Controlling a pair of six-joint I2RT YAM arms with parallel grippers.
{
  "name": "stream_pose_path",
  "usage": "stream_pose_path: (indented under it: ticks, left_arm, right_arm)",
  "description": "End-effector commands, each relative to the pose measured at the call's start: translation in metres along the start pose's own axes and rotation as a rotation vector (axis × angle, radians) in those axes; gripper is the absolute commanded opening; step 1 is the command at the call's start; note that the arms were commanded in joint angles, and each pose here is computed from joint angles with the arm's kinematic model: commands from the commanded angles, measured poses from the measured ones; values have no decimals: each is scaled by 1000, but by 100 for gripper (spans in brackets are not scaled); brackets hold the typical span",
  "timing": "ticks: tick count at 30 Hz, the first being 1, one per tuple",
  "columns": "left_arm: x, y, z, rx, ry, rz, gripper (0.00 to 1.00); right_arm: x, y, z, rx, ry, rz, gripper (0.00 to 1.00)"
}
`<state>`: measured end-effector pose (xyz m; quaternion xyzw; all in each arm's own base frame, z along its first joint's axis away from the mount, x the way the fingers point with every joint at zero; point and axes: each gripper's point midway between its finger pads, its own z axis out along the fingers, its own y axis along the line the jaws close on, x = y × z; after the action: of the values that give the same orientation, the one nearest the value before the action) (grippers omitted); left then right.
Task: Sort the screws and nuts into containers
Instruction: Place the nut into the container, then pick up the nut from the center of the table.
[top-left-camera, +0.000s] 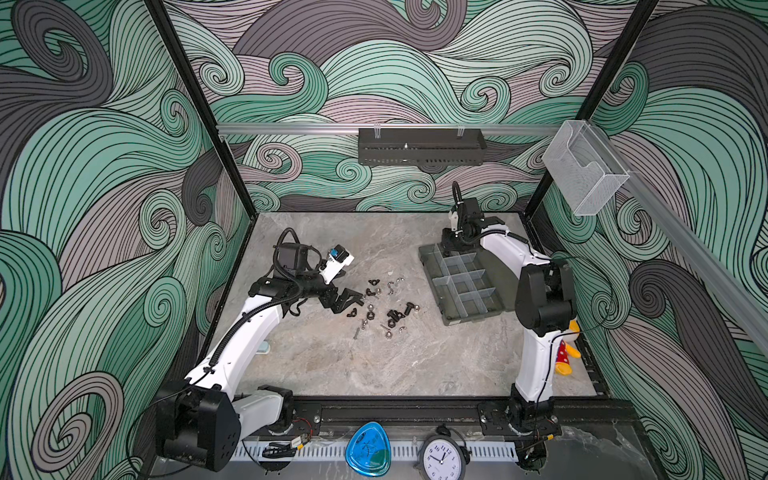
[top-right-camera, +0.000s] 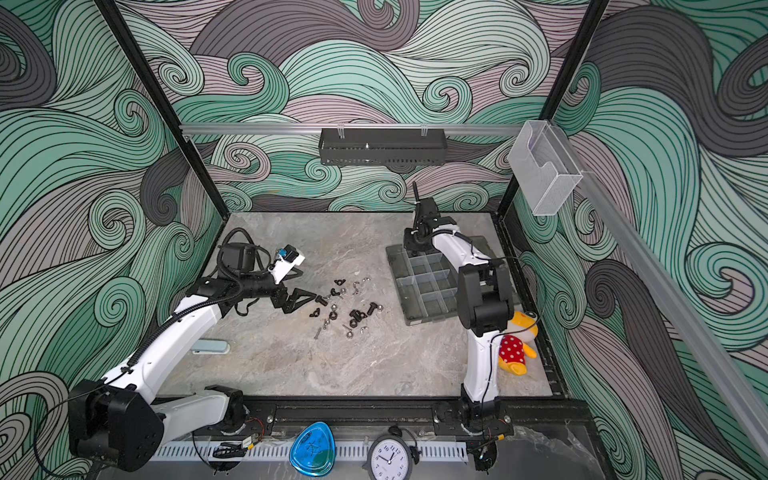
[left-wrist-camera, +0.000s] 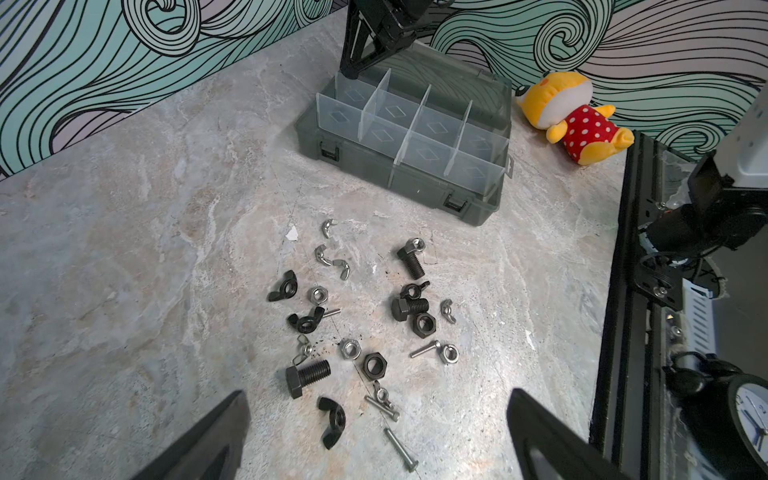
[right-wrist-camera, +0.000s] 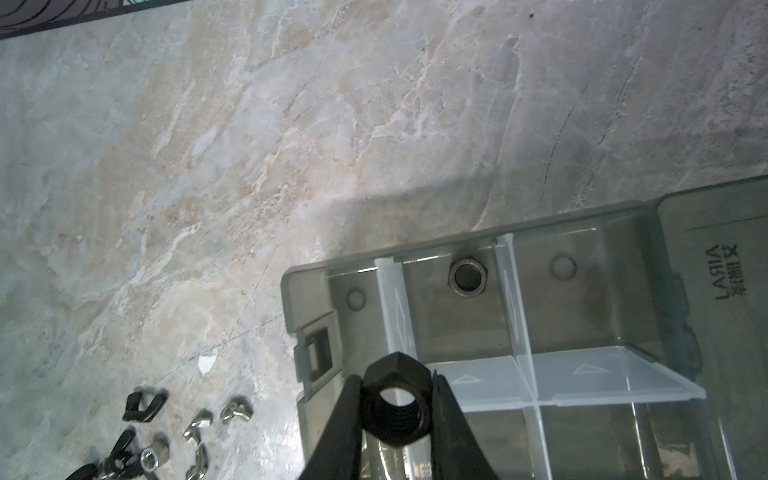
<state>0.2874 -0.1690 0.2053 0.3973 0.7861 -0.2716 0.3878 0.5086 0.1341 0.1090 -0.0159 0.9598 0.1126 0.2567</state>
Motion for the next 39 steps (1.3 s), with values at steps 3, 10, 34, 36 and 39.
stream_pose_path:
  ticks: [3, 10, 34, 36, 39]
  left_arm:
    - [-1, -1, 1, 19, -9, -9, 99]
    - [-2, -2, 0, 21, -13, -8, 99]
    - [40, -1, -3, 0, 184, 62, 99]
    - [47, 2, -5, -13, 226, 65, 99]
    - [53, 4, -6, -29, 256, 75, 99]
  right_arm:
    - [3, -8, 15, 13, 31, -10, 20]
    - [7, -9, 18, 18, 43, -13, 31]
    - [147, 124, -72, -228, 69, -262, 46]
    - [168, 147, -75, -289, 82, -310, 47]
    - [186, 174, -76, -326, 78, -419, 50]
